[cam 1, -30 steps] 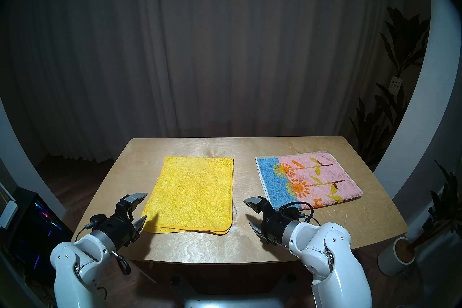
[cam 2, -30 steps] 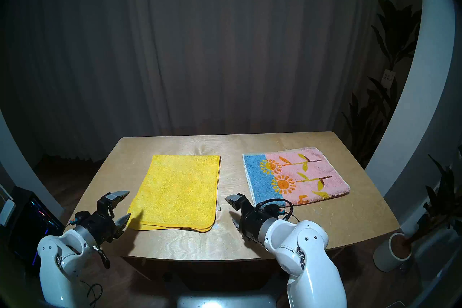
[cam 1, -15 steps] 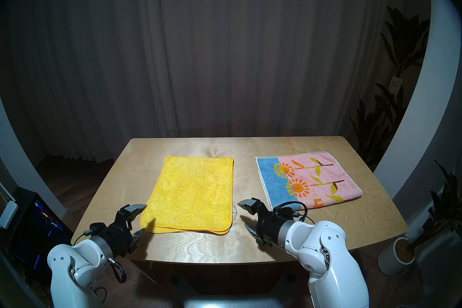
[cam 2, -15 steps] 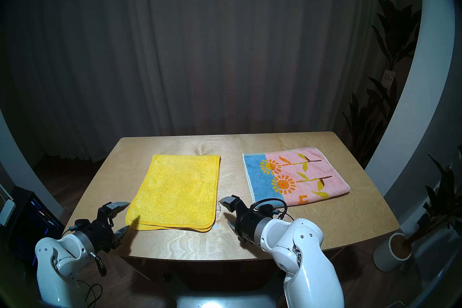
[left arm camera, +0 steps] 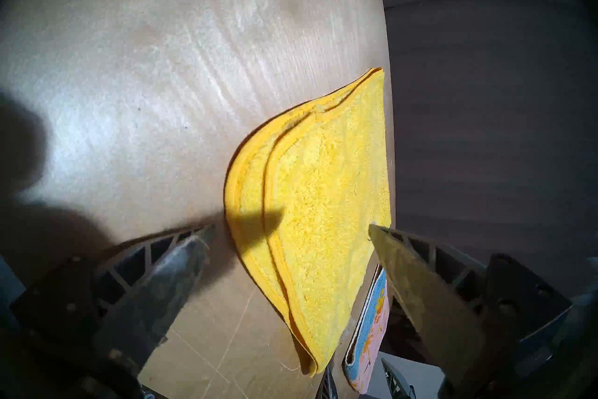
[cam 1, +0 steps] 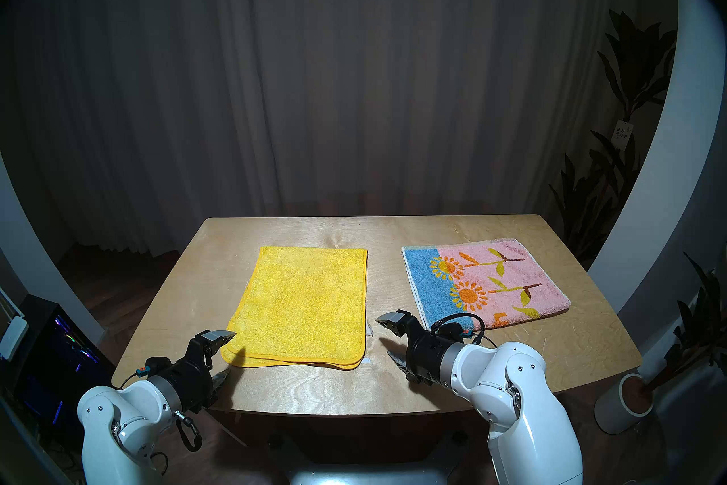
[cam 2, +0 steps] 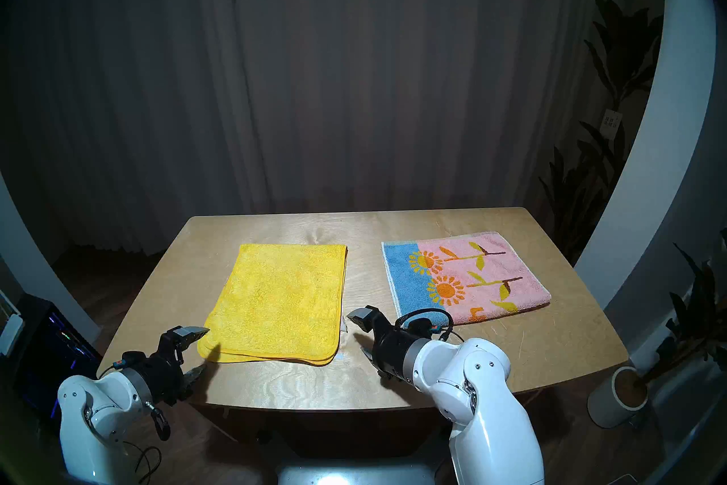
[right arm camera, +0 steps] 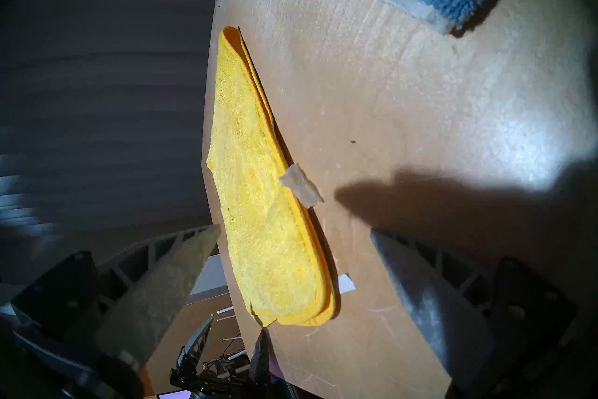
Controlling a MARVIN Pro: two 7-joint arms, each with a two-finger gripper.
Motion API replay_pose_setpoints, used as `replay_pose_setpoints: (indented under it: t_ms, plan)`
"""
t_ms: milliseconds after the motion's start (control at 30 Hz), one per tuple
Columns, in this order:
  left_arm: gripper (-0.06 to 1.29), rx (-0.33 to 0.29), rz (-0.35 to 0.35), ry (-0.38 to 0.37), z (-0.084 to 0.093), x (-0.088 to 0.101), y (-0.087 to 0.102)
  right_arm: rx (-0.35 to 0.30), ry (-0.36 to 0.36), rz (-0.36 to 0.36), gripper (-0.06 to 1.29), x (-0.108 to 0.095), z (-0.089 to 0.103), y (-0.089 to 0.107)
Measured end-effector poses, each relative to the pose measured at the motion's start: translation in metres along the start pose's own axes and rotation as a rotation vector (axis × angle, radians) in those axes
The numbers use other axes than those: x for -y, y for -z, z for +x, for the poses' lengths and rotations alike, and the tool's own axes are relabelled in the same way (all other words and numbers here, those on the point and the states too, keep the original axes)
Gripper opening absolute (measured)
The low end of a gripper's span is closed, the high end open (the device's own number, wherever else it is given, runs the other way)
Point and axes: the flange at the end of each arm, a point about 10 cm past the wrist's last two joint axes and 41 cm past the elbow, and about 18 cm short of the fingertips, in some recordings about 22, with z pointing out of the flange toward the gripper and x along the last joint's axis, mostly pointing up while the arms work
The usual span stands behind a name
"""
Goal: Fold each towel twice and stack them on table
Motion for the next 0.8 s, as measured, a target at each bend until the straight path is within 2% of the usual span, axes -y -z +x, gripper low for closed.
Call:
replay_pose_setpoints:
  t_ms: [267,800]
  plan:
    - [1.22,-0.009,-0.008,0.008,0.003,0.0,-0.014,0.027,0.016,-0.008,1.23,0.003,-0.01,-0.01]
    - [1.16,0.035,-0.047,-0.032,0.01,-0.003,-0.03,0.036,0.035,-0.019,1.22,0.01,-0.016,-0.032]
